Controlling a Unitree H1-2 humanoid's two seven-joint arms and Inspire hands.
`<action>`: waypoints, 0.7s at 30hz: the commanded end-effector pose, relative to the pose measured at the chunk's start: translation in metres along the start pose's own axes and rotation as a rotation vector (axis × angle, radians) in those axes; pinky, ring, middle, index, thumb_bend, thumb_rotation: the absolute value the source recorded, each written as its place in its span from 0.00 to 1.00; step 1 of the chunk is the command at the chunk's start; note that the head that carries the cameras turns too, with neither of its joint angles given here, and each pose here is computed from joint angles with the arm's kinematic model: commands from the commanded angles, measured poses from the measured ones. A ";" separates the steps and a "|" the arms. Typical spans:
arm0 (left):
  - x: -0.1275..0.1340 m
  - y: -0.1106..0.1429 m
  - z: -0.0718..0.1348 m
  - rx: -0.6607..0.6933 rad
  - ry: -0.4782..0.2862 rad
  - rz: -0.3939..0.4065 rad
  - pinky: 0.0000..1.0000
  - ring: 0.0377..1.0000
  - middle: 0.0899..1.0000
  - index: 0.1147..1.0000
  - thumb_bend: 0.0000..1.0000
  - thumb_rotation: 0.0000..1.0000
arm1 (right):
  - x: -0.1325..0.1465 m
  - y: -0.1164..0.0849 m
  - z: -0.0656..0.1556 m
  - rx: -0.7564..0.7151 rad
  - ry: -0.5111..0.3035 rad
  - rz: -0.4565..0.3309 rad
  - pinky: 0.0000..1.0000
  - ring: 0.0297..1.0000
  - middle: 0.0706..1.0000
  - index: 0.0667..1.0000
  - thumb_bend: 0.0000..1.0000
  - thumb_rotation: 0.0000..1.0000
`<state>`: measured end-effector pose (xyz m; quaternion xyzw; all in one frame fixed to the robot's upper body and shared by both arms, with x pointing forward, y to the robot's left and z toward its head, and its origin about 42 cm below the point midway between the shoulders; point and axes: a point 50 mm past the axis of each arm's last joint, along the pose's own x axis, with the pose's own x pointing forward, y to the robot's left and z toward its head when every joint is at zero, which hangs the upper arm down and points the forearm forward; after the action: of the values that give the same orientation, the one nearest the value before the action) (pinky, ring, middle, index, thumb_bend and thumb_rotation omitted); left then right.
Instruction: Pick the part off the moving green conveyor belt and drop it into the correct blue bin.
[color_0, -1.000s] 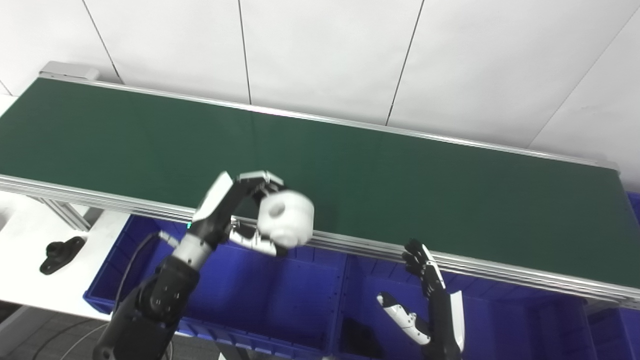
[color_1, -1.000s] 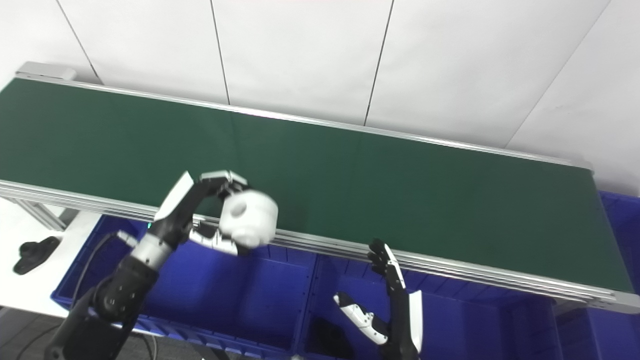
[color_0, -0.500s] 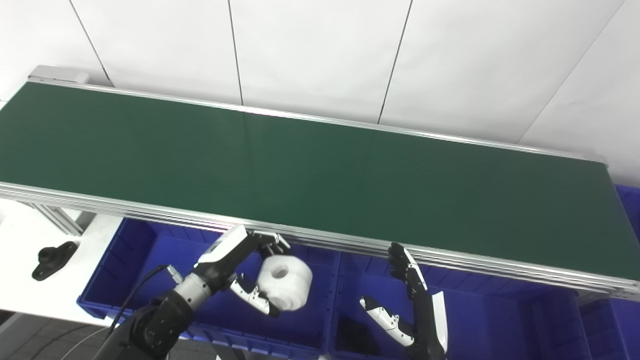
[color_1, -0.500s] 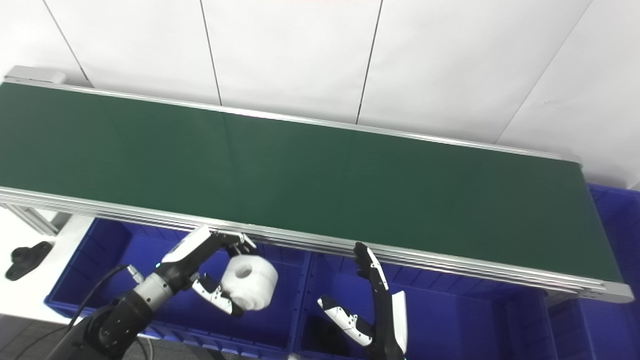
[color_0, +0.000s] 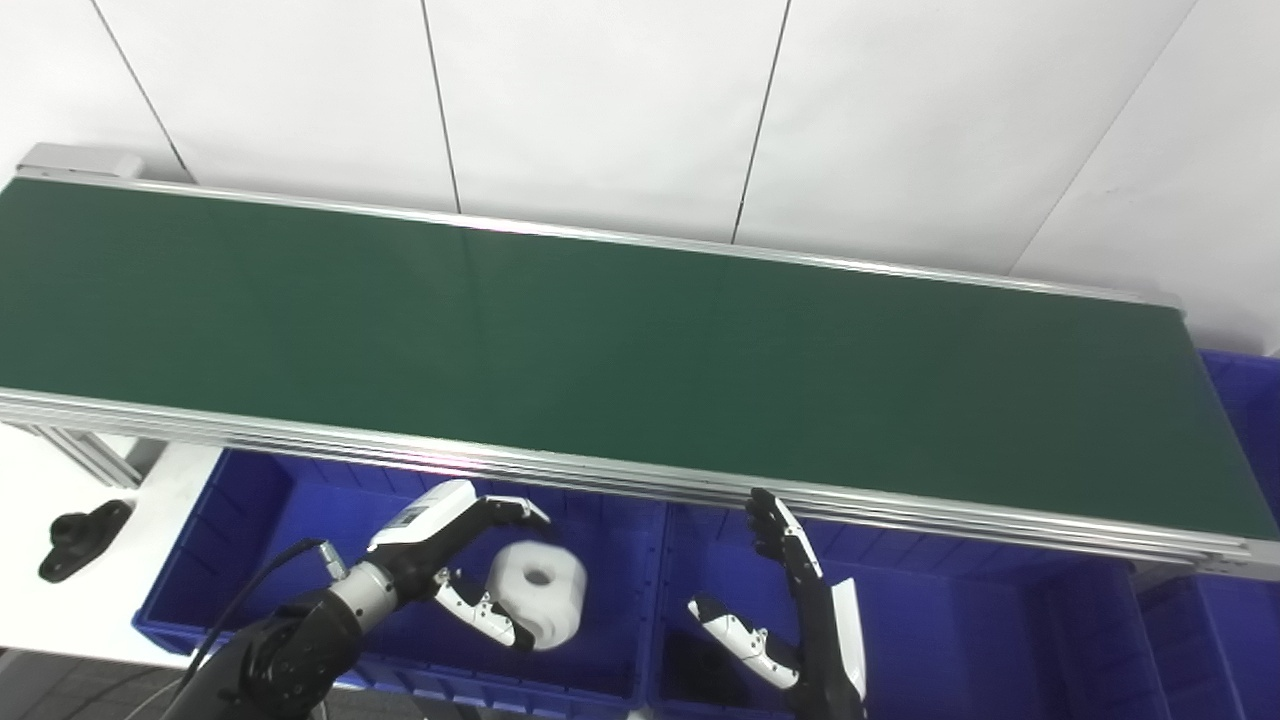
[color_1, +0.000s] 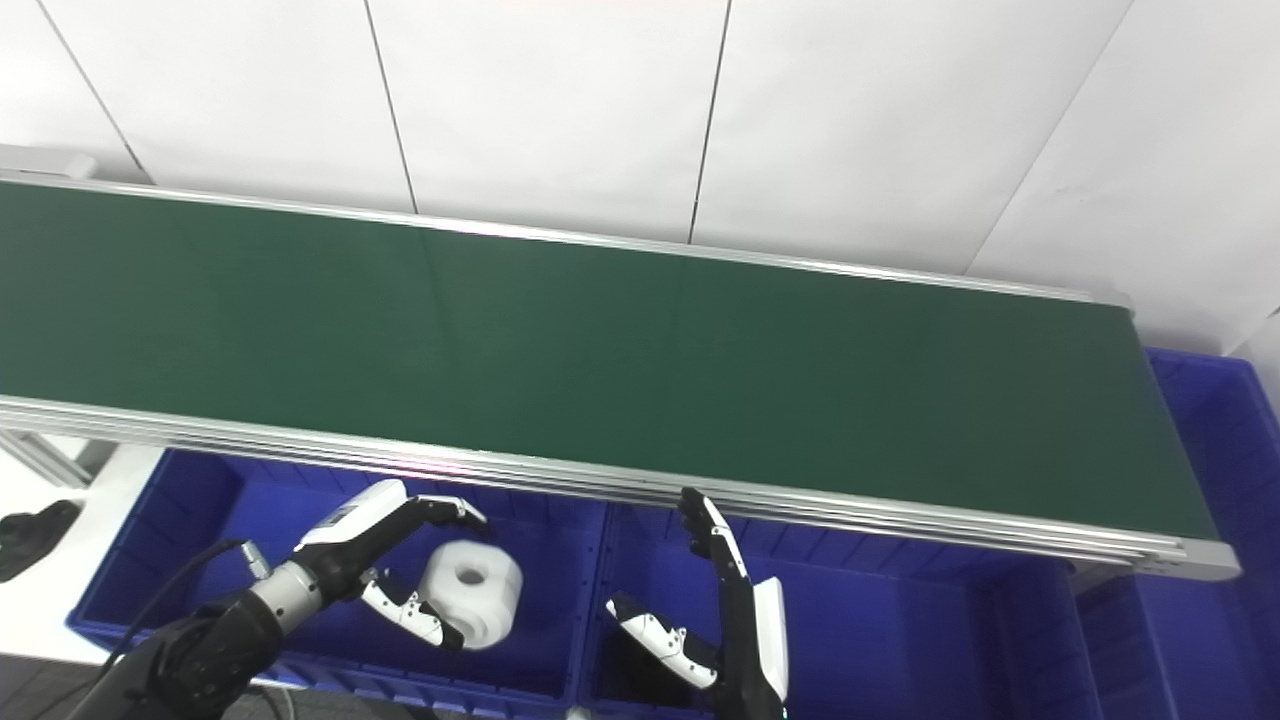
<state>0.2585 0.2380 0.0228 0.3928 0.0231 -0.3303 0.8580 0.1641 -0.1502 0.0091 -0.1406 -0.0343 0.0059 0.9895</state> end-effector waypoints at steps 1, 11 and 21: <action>0.000 0.018 0.010 -0.065 -0.083 0.061 0.86 0.95 0.99 0.94 0.73 0.38 | 0.007 0.005 0.010 0.031 -0.074 -0.017 0.80 0.84 0.84 0.88 0.84 0.60; -0.016 0.016 0.049 -0.524 -0.360 0.091 0.93 0.97 0.97 0.96 0.86 0.51 | 0.006 0.017 0.010 0.027 -0.063 -0.018 0.81 0.84 0.86 0.89 0.83 0.59; -0.011 -0.003 0.039 -0.588 -0.385 0.080 0.89 0.95 0.97 0.95 0.86 0.45 | 0.003 0.015 0.006 0.014 -0.053 -0.017 0.81 0.85 0.87 0.90 0.81 0.60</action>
<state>0.2335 0.2145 0.0378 0.0517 -0.0164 -0.3444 0.9372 0.1620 -0.1374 0.0024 -0.1489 -0.0274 0.0029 0.9885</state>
